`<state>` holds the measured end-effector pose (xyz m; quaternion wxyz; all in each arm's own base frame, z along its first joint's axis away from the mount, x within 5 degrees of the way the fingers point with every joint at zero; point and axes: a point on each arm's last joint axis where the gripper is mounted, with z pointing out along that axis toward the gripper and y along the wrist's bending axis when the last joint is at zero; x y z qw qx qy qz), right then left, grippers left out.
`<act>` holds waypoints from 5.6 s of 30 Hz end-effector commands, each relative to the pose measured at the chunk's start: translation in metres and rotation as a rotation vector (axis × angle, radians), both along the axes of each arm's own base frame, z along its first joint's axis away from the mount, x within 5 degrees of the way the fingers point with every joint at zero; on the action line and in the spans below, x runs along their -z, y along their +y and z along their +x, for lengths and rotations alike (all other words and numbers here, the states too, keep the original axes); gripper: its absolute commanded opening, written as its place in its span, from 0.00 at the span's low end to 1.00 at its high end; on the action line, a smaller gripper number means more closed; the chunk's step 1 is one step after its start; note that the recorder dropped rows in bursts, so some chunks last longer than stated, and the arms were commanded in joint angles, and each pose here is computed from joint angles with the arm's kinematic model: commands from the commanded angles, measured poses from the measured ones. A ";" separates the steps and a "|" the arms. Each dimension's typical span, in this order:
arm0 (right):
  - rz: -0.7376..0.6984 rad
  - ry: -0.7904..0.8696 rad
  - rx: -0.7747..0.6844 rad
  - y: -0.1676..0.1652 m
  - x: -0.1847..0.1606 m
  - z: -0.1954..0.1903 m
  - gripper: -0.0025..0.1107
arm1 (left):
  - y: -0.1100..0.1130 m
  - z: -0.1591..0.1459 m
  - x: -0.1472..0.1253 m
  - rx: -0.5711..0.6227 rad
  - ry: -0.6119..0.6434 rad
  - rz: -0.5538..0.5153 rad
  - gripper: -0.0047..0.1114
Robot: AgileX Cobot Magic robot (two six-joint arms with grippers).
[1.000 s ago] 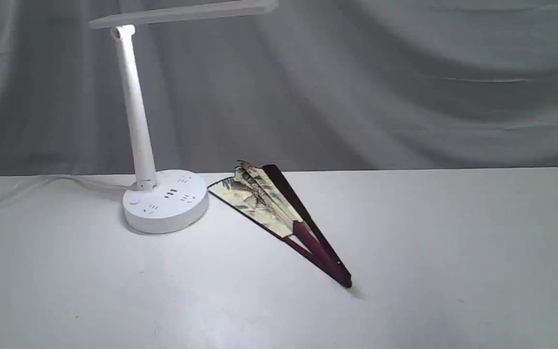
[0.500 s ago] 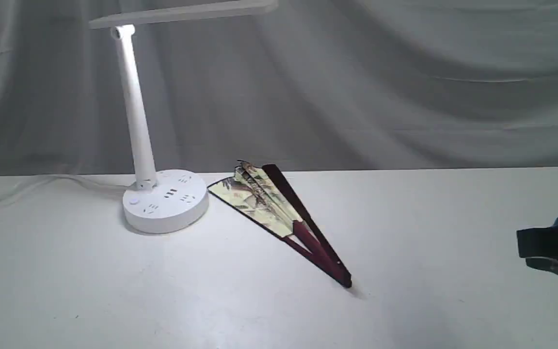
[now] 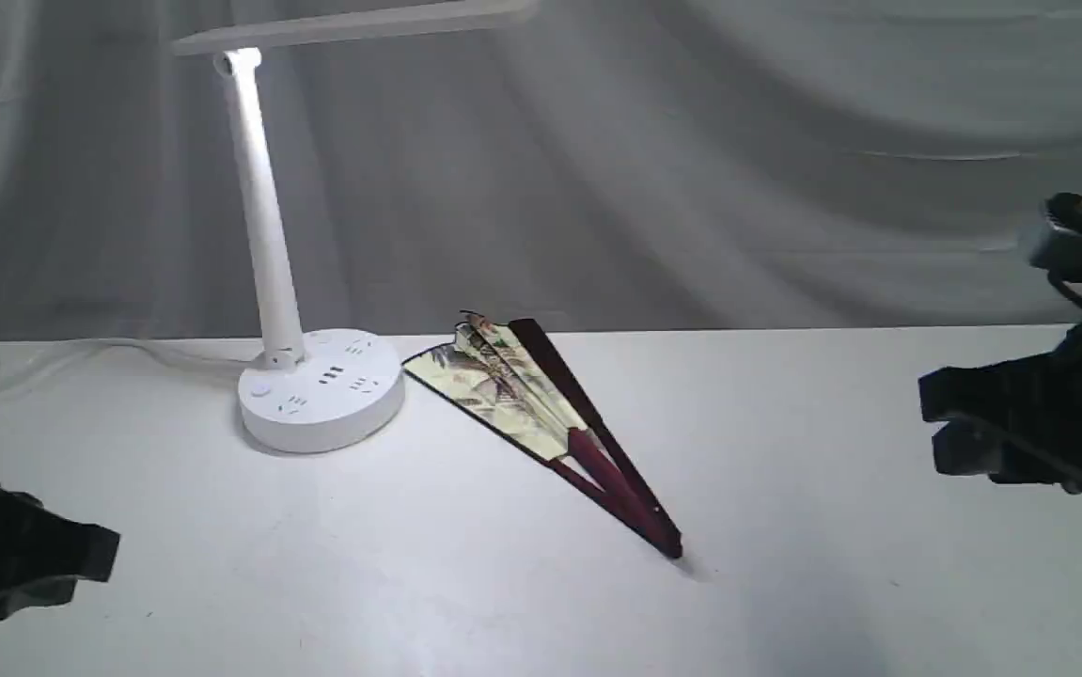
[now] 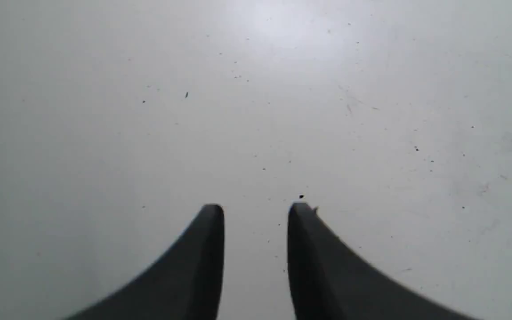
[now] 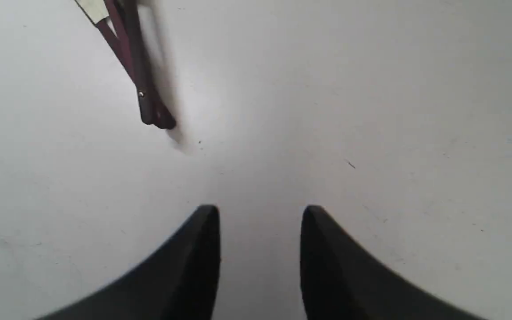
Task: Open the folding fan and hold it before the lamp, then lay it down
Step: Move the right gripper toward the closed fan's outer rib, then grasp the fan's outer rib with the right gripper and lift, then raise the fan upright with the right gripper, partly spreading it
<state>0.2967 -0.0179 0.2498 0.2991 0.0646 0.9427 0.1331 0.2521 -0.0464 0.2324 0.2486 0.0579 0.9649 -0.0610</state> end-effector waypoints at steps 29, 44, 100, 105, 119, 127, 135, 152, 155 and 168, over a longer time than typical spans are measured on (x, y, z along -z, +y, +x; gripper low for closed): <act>0.361 0.171 -0.208 0.048 0.063 0.160 0.30 | -0.031 0.048 0.046 0.052 0.142 -0.021 0.26; 0.524 0.167 -0.161 0.054 0.114 0.203 0.30 | -0.045 0.070 0.062 0.103 0.201 -0.096 0.26; 0.607 0.290 -0.235 0.102 0.178 0.235 0.13 | -0.046 0.068 0.063 0.118 0.220 -0.106 0.25; 0.657 0.277 -0.346 0.103 0.172 0.230 0.02 | -0.046 0.068 0.063 0.118 0.220 -0.106 0.25; 0.718 0.169 -0.449 0.098 0.115 0.229 0.02 | -0.048 0.068 0.063 0.108 0.226 -0.129 0.25; 0.667 0.130 -0.464 0.096 0.071 0.221 0.02 | -0.048 0.067 0.063 0.111 0.228 -0.128 0.25; 0.656 0.157 -0.494 0.095 0.066 0.195 0.02 | -0.050 0.064 0.063 0.106 0.263 -0.150 0.25; 0.980 0.165 -0.362 0.099 0.093 0.162 0.02 | -0.072 0.057 0.062 0.186 0.253 -0.133 0.21; 1.003 0.172 -0.324 0.091 0.102 0.158 0.02 | -0.072 0.058 0.061 0.183 0.242 -0.132 0.21; 1.142 0.244 -0.081 0.056 0.142 0.132 0.02 | -0.083 0.066 0.055 0.117 0.167 -0.288 0.21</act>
